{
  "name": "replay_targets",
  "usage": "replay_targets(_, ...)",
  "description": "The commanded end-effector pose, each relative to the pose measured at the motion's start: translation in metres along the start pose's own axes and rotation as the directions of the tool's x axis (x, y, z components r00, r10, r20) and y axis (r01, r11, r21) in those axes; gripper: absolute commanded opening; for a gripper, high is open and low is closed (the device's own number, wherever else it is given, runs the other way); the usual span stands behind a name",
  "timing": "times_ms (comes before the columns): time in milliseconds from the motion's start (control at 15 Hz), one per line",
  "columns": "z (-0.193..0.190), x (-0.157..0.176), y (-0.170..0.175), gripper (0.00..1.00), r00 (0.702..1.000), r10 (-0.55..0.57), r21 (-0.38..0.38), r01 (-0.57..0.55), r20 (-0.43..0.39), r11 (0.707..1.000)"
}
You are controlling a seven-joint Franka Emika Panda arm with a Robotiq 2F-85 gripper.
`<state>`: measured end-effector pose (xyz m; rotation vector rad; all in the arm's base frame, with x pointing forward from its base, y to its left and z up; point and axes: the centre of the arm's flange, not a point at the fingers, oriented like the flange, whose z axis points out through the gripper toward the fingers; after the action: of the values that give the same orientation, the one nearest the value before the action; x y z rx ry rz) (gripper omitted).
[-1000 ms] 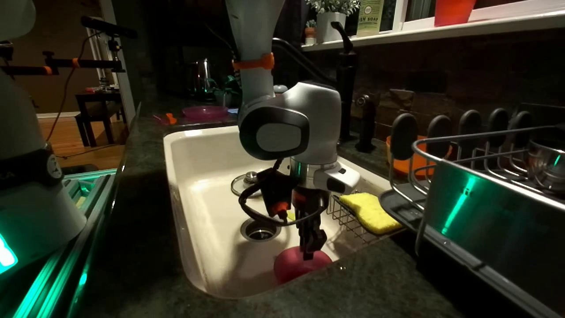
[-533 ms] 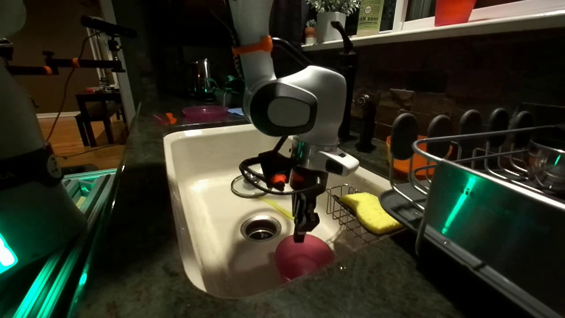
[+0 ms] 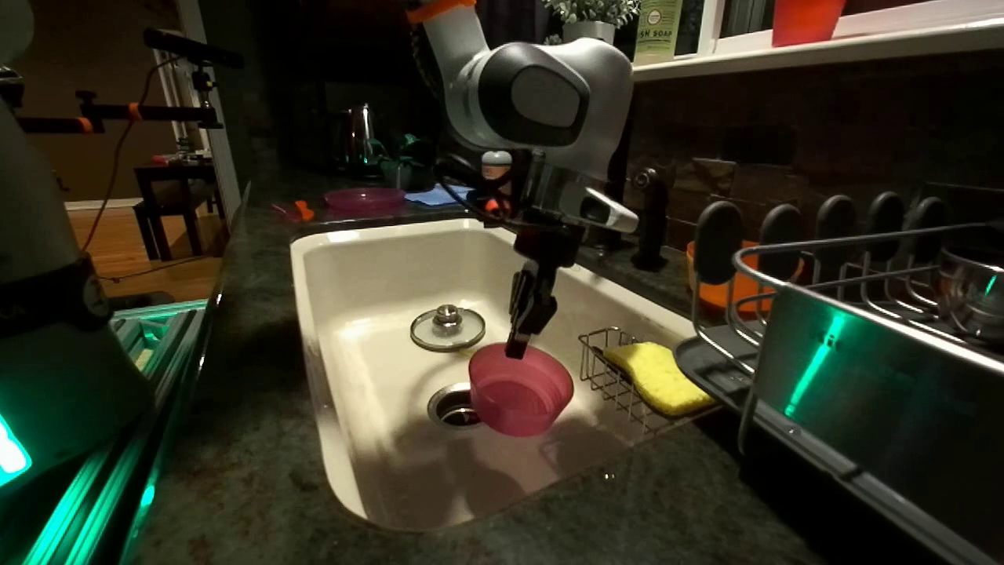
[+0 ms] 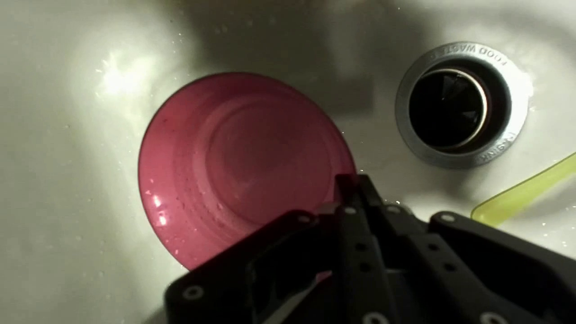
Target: Put the orange bowl inside the yellow bowl and put the purple bowl inside the other plastic bowls
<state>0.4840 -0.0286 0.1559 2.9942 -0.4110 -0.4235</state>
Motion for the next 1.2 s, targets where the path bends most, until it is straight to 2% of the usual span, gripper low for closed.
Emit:
replay_targets(0,-0.050,-0.011,-0.006,0.01,0.999,-0.023,-0.047,0.024,0.033,0.999)
replay_targets(333,-0.112,-0.012,-0.010,0.01,0.996,-0.066,-0.086,0.070,0.052,0.994)
replay_targets(667,-0.160,0.004,-0.018,0.01,0.984,-0.165,-0.180,0.150,-0.073,0.972)
replay_targets(933,-0.178,0.010,-0.012,0.01,0.971,-0.217,-0.244,0.188,-0.099,0.951)
replay_targets(1133,-0.187,0.012,-0.005,0.01,0.959,-0.270,-0.258,0.240,-0.089,0.936)
